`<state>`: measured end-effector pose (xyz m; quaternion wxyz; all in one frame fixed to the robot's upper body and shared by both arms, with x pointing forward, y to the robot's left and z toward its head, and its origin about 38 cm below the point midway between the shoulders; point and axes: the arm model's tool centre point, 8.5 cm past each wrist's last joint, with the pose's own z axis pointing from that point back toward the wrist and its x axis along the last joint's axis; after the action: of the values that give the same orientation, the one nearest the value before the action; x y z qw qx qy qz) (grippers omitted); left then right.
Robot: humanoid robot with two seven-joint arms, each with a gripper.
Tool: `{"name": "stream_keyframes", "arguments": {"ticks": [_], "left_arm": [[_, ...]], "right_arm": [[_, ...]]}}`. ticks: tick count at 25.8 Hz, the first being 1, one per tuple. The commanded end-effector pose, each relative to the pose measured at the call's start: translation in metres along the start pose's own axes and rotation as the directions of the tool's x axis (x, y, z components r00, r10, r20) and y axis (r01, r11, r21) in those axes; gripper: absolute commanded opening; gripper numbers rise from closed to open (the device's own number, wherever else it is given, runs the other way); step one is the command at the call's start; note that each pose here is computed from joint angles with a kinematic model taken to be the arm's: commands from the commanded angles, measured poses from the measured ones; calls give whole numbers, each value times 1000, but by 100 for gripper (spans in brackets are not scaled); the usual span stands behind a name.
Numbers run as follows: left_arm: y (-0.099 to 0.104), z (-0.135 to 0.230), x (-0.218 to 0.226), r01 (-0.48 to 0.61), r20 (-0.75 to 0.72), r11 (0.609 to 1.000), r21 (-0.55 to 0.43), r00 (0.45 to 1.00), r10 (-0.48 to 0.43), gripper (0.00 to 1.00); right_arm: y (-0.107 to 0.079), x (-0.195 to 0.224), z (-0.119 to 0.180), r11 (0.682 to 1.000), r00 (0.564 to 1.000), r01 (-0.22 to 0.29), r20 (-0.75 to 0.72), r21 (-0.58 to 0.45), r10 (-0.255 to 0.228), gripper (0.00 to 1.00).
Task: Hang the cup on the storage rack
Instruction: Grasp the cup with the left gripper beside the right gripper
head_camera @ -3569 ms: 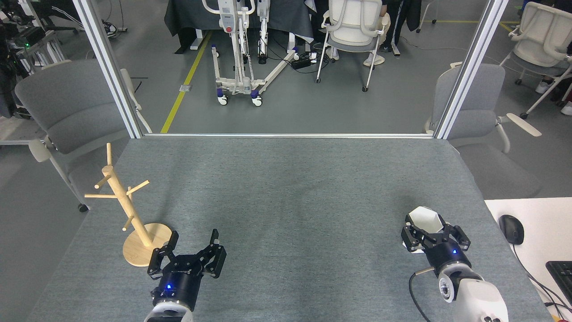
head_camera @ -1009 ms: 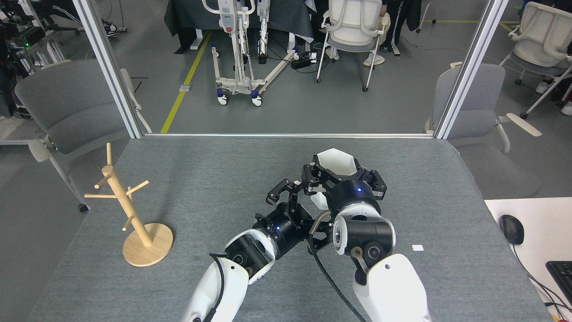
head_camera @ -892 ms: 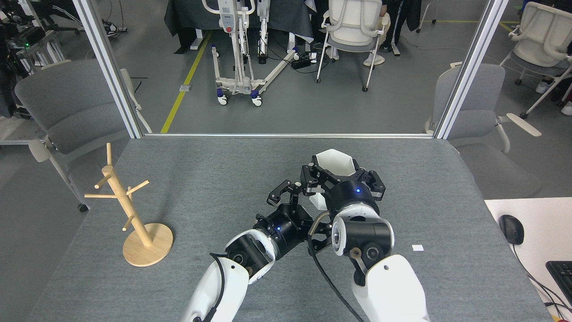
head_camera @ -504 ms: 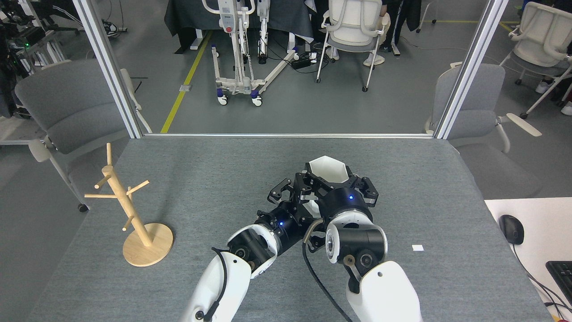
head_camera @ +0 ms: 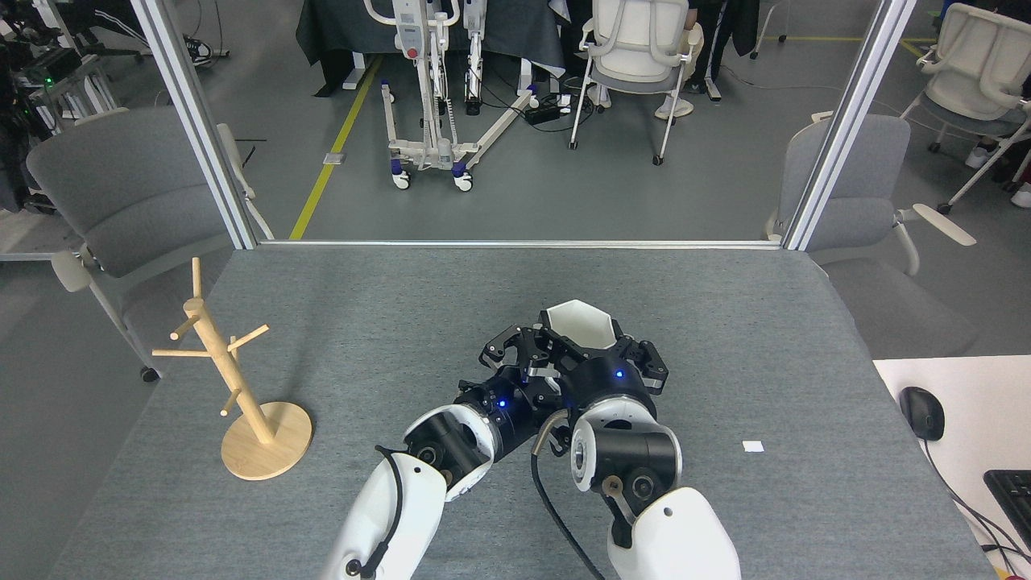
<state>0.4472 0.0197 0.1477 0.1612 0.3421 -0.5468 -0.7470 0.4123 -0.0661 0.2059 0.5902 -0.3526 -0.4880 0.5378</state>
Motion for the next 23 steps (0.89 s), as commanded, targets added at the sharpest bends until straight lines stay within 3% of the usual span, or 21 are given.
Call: {"name": "stream_keyframes", "arguments": {"ticks": [1,5,6,8,11,13,23], "left_arm": [[-2,4,-4,-15,13,1000,-9,1000,15,0],[-5,6,-6,-15,9,1000,-16,1000,15,0],[-6,6,-6,-17,7,1000,-16,1000,17,0],[-7,7,-6,-17,7,1000,-18,1000,17,0],[-9,7,-5,-21,7,1000,-21,1000,21,0],[-10,8,-4,-23,8,999,-25,1000,24,0],[-11,8,-4,-25,7,999,-30,1000,25,0]], "right_arm": [[10,16,4,998,997,-48,62,26,47,0],[13,17,5,998,996,-57,72,32,55,1],[13,17,5,998,996,-58,73,32,56,7],[13,17,5,998,996,-57,71,32,55,27],[13,15,3,998,996,-57,66,27,55,78],[13,14,1,998,997,-54,62,21,52,95],[-4,16,2,983,994,-47,93,-176,64,99]]}}
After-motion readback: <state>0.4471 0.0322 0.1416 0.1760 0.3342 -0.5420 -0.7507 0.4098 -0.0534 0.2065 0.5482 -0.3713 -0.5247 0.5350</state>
